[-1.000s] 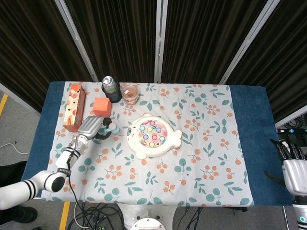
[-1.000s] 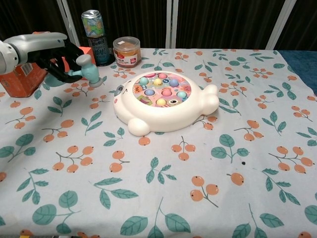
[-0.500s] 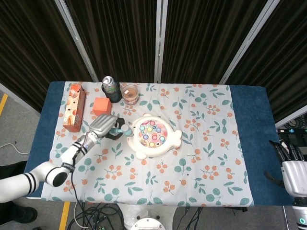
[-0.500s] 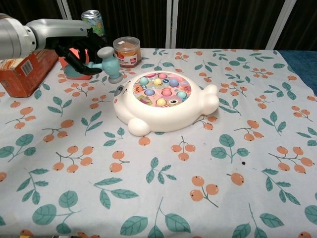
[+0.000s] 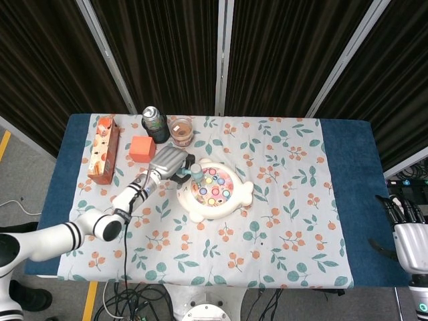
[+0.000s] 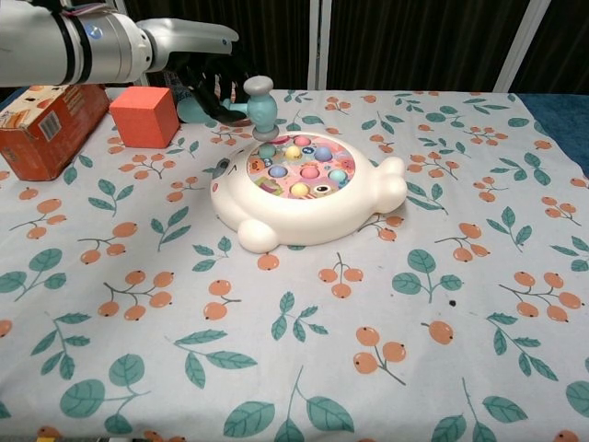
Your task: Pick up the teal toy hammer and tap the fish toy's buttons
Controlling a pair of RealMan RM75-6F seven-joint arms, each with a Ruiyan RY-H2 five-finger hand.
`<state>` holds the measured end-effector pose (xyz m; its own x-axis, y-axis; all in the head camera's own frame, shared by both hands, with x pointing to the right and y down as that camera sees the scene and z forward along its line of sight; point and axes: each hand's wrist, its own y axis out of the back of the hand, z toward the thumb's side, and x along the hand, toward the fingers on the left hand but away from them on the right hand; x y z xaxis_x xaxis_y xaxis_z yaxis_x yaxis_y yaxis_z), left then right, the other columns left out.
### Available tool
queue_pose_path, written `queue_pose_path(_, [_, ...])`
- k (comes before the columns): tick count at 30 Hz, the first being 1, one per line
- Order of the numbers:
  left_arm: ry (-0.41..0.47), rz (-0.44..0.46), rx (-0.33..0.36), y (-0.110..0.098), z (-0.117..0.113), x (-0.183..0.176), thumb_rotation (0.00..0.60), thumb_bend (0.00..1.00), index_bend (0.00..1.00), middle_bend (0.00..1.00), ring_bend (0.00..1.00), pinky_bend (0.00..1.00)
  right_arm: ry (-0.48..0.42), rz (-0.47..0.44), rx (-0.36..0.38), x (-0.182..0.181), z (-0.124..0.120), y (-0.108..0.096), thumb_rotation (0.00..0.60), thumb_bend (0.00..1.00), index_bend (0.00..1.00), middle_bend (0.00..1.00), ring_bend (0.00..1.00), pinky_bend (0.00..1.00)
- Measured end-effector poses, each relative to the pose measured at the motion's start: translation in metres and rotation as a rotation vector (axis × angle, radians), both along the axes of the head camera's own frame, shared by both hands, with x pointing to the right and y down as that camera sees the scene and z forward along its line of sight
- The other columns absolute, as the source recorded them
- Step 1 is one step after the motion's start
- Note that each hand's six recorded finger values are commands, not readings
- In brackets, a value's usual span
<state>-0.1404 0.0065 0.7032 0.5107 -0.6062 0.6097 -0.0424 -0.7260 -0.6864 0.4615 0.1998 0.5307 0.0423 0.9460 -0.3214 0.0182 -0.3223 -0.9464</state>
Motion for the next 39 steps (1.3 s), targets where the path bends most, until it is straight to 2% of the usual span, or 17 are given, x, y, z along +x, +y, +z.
queue_pose_path(14, [-0.064,0.027,-0.018,0.005,0.015,0.013,0.6,0.58,0.71,0.59,0.48,0.54,-0.007,0.008,-0.006,0.005,0.003,0.0,0.6,0.0,0.11,0.2,0.05,0.11])
queue_pose_path(23, [-0.042,0.017,0.006,-0.003,-0.007,0.011,0.6,0.58,0.71,0.59,0.48,0.54,-0.008,0.011,0.003,0.006,0.001,0.0,0.6,0.0,0.11,0.2,0.05,0.11])
queue_pose_path(33, [-0.128,0.071,-0.014,0.002,0.011,0.012,0.6,0.58,0.72,0.59,0.48,0.54,-0.008,0.018,-0.006,0.007,0.003,0.002,0.6,0.0,0.11,0.2,0.05,0.11])
queue_pose_path(39, [-0.116,0.068,-0.001,0.001,0.0,0.012,0.6,0.58,0.72,0.59,0.48,0.54,-0.01,0.016,0.004,0.007,0.001,0.002,0.6,0.0,0.11,0.2,0.05,0.11])
